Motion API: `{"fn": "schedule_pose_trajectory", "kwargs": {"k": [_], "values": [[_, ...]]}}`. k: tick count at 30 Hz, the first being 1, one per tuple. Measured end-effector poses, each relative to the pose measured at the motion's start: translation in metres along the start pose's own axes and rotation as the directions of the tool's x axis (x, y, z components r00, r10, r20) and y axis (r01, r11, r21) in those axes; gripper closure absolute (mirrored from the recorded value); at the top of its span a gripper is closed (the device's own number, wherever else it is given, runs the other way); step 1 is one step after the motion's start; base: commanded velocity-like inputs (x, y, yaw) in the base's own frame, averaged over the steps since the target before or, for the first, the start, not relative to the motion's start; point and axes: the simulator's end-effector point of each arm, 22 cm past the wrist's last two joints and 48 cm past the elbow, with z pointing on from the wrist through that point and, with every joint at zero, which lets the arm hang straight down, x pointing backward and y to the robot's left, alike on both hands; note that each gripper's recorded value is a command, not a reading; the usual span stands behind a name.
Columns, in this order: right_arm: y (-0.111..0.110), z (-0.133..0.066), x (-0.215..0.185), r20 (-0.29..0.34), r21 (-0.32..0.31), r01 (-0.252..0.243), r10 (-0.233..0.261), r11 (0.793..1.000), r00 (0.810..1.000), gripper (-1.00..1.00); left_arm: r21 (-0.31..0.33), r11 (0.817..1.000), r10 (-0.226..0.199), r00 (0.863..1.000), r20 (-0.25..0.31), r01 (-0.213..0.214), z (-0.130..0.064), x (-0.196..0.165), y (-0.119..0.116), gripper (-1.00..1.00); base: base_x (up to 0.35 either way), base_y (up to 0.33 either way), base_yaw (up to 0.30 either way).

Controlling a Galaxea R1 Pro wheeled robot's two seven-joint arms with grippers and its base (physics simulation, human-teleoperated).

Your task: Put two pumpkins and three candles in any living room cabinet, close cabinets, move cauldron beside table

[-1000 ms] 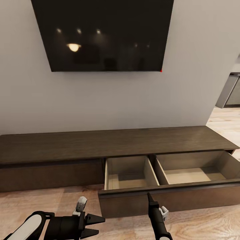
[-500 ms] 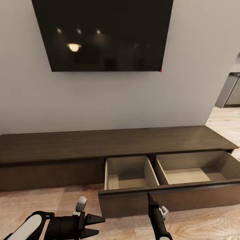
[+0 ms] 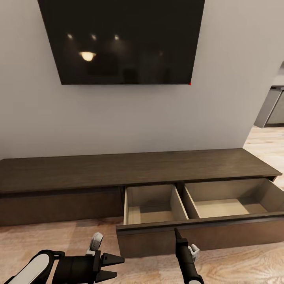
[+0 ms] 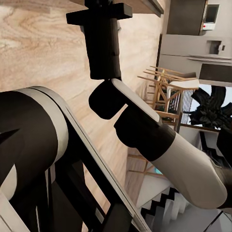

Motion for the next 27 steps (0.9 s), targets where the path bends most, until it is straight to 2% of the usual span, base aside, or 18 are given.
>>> {"fn": "schedule_pose_trajectory", "kwargs": {"k": [27], "values": [[0.0, 0.0001, -0.0006, 0.002, 0.0, 0.001, -0.001, 1.0, 1.0, 1.0, -0.01, 1.0, 0.0, 1.0, 0.003, 0.0, -0.0048, -0.0014, 0.0031, -1.0, -0.026, 0.0, 0.0]]}}
